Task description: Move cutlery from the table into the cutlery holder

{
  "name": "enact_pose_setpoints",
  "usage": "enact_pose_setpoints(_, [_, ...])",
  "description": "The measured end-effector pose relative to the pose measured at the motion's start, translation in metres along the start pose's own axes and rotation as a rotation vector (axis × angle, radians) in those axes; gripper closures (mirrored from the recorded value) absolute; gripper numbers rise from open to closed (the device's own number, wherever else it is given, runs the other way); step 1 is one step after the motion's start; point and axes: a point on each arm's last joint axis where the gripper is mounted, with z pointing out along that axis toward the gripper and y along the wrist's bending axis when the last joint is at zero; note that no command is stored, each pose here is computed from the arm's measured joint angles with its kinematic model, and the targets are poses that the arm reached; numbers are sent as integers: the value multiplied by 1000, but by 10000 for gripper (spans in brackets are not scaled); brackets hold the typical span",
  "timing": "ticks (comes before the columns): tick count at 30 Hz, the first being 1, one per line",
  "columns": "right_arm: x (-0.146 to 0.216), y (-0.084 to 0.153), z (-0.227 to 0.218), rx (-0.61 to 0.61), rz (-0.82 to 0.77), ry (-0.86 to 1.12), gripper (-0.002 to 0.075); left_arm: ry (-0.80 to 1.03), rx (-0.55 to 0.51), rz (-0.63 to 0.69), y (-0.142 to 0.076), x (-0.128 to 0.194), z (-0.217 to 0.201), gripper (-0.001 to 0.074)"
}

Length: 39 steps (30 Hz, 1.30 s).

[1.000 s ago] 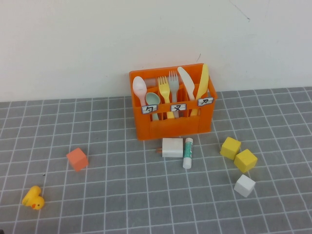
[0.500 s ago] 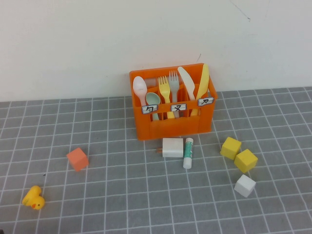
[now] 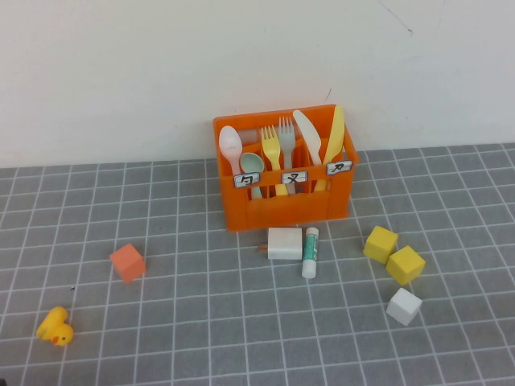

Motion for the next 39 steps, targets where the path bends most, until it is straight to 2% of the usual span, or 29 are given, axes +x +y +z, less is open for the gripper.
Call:
enact_pose_setpoints(4, [18,2,2,30,70,59,727,0,0,0,0,0,0,736])
enact_pose_setpoints(9, [23,-2,2,111,124,106,727,0,0,0,0,0,0,736])
enact_pose_setpoints(14, [28,-1,-1,124,158,150,727,0,0,0,0,0,0,736])
enact_pose_setpoints(19, [43,-1,-6,161,217,303,727,0,0,1,0,0,0,736])
enact_pose_setpoints(27, [44,-2,-7,185,275,318,727,0,0,2,0,0,0,736])
enact_pose_setpoints(39, [44,-2,-7,185,279,320,727,0,0,2,0,0,0,736])
